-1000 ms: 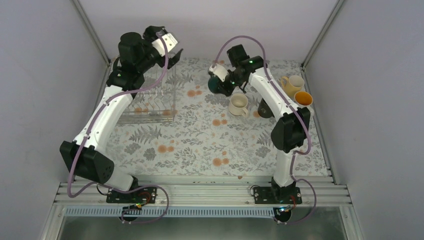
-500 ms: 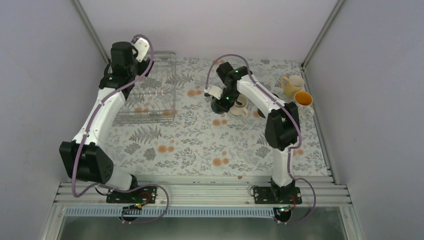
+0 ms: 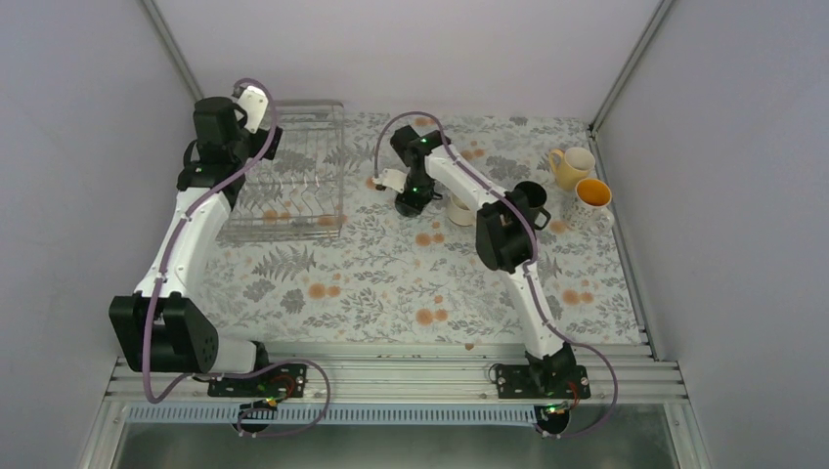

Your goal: Unload the cups from the dish rack

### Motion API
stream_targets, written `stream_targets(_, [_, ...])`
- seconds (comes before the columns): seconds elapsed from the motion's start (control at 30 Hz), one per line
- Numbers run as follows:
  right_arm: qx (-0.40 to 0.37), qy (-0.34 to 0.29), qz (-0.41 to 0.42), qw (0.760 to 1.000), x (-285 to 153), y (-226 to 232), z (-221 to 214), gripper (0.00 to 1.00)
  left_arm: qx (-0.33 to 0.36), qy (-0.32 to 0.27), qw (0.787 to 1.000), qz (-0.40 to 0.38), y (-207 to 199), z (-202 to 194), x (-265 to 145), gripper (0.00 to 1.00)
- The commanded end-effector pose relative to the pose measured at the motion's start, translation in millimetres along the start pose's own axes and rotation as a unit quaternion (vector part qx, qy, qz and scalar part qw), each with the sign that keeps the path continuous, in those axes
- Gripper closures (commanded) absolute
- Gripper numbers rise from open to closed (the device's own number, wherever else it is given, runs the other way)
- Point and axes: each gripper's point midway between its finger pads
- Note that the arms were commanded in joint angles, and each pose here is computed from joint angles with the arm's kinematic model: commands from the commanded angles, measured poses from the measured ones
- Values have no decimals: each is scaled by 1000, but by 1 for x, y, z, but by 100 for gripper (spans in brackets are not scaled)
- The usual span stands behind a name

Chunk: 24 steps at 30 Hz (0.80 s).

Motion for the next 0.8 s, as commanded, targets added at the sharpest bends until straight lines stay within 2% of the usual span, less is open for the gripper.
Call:
stream_targets(0.0, [-28,6,-19,999,-8,1,10,97,-41,-23,999,-23,4,3,-4,0])
stream_targets(0.17, [-34,7,-12,999,-6,3,11,96,-60,-31,997,-38,6,-1,-8,0])
stream_targets(0.2, [-35,5,-12,999,-6,3,11,90,-60,-31,997,-37,6,-2,-9,0])
stream_targets(0.27, [-36,-1,-10,999,-7,5,15,73,-60,-29,997,-38,6,-5,-9,0])
stream_targets(0.37, [-44,-23,-10,999,-19,11,24,37,-61,-27,997,-44,6,-8,-10,0])
stream_targets(0.47, [-58,-55,-19,997,-40,17,37,21,-60,-24,997,-43,6,-12,-10,0])
stream_targets(0.53, [-66,-81,-35,994,-58,18,44,4,-66,-17,997,-36,10,-19,-9,0])
stream_targets(0.57, [-68,-101,-47,991,-75,19,49,0,-70,-14,997,-37,12,-23,-9,0])
stream_targets(0.77, [-69,-215,-105,969,-157,39,56,0,-94,-18,994,-51,19,-47,-28,0])
Point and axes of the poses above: each gripper's point midway between its finger pads, its own x axis out along the fingers, its own y axis along the line the jaws close on, z = x × y, and after that the axes turned 5 degrees about -x, right-handed
